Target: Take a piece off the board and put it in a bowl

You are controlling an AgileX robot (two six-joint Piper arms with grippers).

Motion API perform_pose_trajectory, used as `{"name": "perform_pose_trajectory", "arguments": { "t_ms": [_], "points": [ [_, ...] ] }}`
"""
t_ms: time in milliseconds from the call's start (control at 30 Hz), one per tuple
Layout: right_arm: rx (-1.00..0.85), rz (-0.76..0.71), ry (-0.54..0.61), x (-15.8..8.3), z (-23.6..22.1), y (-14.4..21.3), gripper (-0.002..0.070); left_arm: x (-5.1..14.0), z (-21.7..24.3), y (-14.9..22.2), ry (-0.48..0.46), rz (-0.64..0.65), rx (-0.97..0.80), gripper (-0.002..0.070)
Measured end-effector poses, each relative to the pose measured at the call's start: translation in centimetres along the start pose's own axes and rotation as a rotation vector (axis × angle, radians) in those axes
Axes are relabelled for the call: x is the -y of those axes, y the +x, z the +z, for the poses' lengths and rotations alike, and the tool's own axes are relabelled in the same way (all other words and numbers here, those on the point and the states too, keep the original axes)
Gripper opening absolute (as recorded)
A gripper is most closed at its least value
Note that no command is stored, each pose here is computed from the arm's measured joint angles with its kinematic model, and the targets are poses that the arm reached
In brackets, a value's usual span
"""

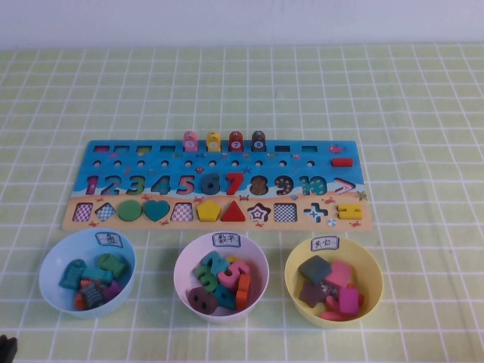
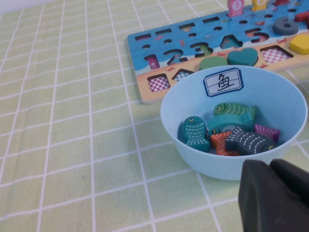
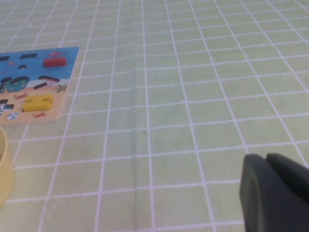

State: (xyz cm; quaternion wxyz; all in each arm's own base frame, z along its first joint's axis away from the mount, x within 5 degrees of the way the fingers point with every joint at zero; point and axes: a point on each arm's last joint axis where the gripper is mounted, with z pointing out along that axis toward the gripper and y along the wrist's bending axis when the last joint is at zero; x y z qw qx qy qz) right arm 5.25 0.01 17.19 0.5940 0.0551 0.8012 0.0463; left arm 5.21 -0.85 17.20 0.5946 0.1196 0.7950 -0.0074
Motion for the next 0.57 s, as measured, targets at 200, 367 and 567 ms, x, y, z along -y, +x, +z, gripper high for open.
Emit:
{"name": "perform_pose_trajectory", "arguments": {
  "t_ms": [200, 367, 567],
  "points": [
    [0.000, 0.000, 0.000, 0.00, 0.00, 0.00, -0.0018, 0.00, 0.00, 0.00, 0.000, 0.004, 0.000, -0.0002],
    [0.000, 0.000, 0.000, 0.00, 0.00, 0.00, -0.0018, 0.00, 0.00, 0.00, 0.000, 0.006, 0.000, -0.0002],
    [0.000, 0.000, 0.000, 0.00, 0.00, 0.00, -0.0018, 0.00, 0.00, 0.00, 0.000, 0.006, 0.000, -0.0002]
  ]
}}
